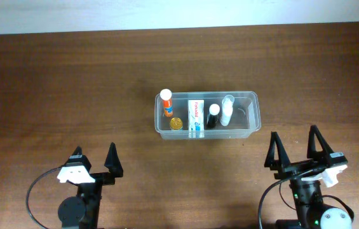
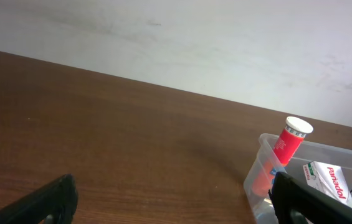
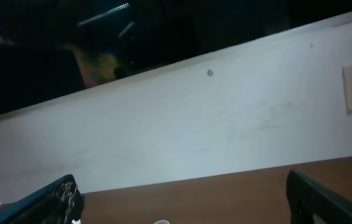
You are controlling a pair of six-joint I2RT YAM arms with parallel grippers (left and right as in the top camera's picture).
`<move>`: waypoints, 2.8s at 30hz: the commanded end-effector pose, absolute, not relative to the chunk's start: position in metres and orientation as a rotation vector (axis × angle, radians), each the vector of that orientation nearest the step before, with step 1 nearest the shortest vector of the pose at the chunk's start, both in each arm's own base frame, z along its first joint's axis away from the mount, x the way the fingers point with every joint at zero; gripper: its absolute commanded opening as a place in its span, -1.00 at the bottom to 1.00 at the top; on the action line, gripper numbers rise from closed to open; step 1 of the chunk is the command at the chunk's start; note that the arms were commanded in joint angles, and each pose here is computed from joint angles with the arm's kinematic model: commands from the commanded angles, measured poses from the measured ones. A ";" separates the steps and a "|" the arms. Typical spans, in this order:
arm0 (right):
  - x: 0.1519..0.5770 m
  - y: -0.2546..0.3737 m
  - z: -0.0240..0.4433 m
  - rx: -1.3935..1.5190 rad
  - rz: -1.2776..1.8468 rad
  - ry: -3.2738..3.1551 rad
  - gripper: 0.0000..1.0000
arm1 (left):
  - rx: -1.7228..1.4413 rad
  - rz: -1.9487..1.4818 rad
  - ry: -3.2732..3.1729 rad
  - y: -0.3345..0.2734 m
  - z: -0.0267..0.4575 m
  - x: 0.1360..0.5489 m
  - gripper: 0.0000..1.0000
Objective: Pack container
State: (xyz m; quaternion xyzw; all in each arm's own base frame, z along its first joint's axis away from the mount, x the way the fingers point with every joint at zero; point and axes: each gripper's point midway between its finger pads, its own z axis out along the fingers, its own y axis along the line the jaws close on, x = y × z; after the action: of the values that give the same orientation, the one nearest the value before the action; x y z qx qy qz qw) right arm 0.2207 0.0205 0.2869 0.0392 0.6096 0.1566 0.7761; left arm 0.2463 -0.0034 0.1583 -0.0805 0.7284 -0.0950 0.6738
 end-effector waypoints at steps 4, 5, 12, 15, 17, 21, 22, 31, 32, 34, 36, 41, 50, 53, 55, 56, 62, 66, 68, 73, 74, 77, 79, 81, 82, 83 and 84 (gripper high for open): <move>0.221 0.012 0.288 0.129 0.306 1.296 0.97 | -0.167 -0.203 1.639 -0.003 0.158 0.246 0.99; 0.221 0.010 0.287 0.139 0.298 1.297 0.97 | -0.167 -0.203 1.639 -0.003 0.158 0.246 0.99; 0.228 0.005 0.268 0.170 0.277 1.325 0.97 | -0.167 -0.203 1.639 -0.003 0.158 0.246 0.99; 0.233 0.005 0.256 0.171 0.278 1.336 0.97 | -0.167 -0.203 1.639 -0.003 0.158 0.246 0.99; 0.236 0.005 0.247 0.172 0.278 1.343 0.97 | -0.167 -0.203 1.639 -0.003 0.158 0.246 0.99; 0.239 0.005 0.232 0.177 0.276 1.368 0.97 | -0.167 -0.203 1.639 -0.003 0.158 0.246 0.99; 0.240 0.005 0.228 0.178 0.276 1.376 0.97 | -0.167 -0.203 1.639 -0.003 0.158 0.246 0.99; 0.246 0.005 0.186 0.123 0.186 1.522 0.97 | -0.167 -0.203 1.639 -0.003 0.158 0.246 0.99; 0.247 0.005 0.182 0.113 0.173 1.540 0.97 | -0.167 -0.203 1.639 -0.003 0.158 0.246 0.99; 0.247 0.005 0.170 0.087 0.141 1.588 0.97 | -0.167 -0.203 1.639 -0.003 0.158 0.246 0.99; 0.246 0.005 0.159 0.058 0.109 1.636 0.97 | -0.167 -0.203 1.639 -0.003 0.158 0.246 0.99; 0.246 0.005 0.157 -0.019 0.038 1.643 0.97 | -0.167 -0.203 1.639 -0.003 0.158 0.246 0.99; 0.246 0.008 0.157 -0.037 0.054 1.642 0.96 | -0.167 -0.203 1.639 -0.003 0.158 0.246 0.99; 0.246 0.009 0.158 -0.037 0.054 1.640 0.96 | -0.167 -0.203 1.639 -0.003 0.158 0.246 0.99; 0.246 0.008 0.158 -0.037 0.054 1.640 0.97 | -0.167 -0.203 1.639 -0.003 0.158 0.246 0.99; 0.246 0.009 0.158 -0.037 0.054 1.640 0.97 | -0.167 -0.203 1.639 -0.003 0.158 0.246 0.99; 0.246 0.009 0.158 -0.037 0.054 1.640 0.97 | -0.167 -0.203 1.639 -0.003 0.158 0.246 0.99; 0.246 0.009 0.158 -0.037 0.054 1.640 0.97 | -0.167 -0.203 1.639 -0.003 0.158 0.246 0.99; 0.246 0.009 0.158 -0.037 0.054 1.641 0.97 | -0.167 -0.203 1.640 -0.003 0.158 0.246 0.99; 0.246 0.009 0.158 -0.037 0.054 1.640 0.97 | -0.167 -0.203 1.639 -0.003 0.158 0.246 0.99; 0.246 0.008 0.158 -0.037 0.054 1.641 0.97 | -0.167 -0.203 1.639 -0.003 0.158 0.246 0.99; 0.246 0.009 0.158 -0.037 0.054 1.640 0.97 | -0.167 -0.203 1.639 -0.003 0.158 0.246 0.99; 0.246 0.009 0.158 -0.037 0.054 1.640 0.97 | -0.167 -0.203 1.639 -0.003 0.158 0.246 0.99; 0.246 0.009 0.158 -0.037 0.054 1.640 0.97 | -0.167 -0.203 1.639 -0.003 0.158 0.246 0.99; 0.246 0.008 0.158 -0.037 0.054 1.641 0.97 | -0.167 -0.203 1.639 -0.003 0.158 0.246 0.99; 0.246 0.009 0.158 -0.037 0.054 1.640 0.97 | -0.167 -0.203 1.639 -0.003 0.158 0.246 0.99; 0.246 0.009 0.158 -0.037 0.054 1.640 0.97 | -0.167 -0.203 1.639 -0.003 0.158 0.246 0.99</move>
State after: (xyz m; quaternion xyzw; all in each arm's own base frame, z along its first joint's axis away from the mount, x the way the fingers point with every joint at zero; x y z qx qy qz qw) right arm 0.2463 0.0045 0.1591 -0.0073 0.7313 0.0201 0.6817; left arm 0.2463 -0.0034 0.1583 -0.0807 0.7284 -0.0951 0.6738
